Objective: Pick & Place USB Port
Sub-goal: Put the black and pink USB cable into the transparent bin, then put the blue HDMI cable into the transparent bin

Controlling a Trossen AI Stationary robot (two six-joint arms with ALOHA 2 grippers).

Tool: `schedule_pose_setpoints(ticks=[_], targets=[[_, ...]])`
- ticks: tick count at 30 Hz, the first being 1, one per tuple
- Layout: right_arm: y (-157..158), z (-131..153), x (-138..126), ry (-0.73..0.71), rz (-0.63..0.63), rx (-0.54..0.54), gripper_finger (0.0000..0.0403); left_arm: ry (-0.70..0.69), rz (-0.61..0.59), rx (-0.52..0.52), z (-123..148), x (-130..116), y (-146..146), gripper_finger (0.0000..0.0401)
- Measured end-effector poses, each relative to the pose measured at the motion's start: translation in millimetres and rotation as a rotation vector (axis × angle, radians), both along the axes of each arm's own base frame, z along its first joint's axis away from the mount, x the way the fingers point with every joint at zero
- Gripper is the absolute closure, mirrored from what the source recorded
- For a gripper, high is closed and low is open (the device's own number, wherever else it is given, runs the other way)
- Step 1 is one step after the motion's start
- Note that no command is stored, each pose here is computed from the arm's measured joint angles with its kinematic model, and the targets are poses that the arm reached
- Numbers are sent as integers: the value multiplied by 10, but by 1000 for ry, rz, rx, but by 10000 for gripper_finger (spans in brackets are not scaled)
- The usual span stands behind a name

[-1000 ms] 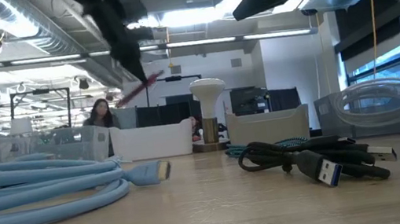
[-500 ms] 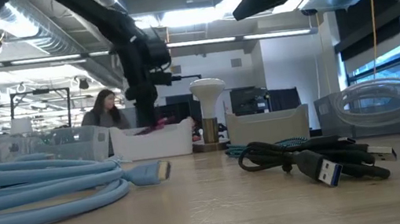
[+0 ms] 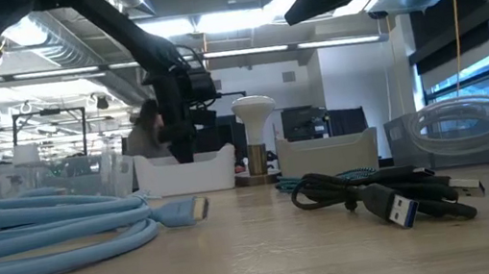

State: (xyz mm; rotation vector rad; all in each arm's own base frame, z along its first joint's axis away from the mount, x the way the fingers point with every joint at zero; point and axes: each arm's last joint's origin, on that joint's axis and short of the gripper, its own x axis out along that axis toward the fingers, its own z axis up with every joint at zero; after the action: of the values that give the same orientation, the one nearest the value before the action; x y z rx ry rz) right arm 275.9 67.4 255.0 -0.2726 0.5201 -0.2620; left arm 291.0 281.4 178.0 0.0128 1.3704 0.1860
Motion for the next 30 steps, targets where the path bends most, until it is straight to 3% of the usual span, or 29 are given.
schedule_pose_setpoints(ticks=[9, 20, 26, 30], targets=[[1, -1, 0, 0, 0, 0, 244, 6, -51, 13, -1, 16, -11, 388], [0, 0, 0, 0, 0, 0, 244, 55, -38, 45, 46, 34, -81, 288], [0, -1, 0, 1, 0, 0, 244, -15, 60, 81, 586, -132, -241, 272], [1, -1, 0, 1, 0, 0, 244, -182, 93, 34, 1132, -306, -535, 278]])
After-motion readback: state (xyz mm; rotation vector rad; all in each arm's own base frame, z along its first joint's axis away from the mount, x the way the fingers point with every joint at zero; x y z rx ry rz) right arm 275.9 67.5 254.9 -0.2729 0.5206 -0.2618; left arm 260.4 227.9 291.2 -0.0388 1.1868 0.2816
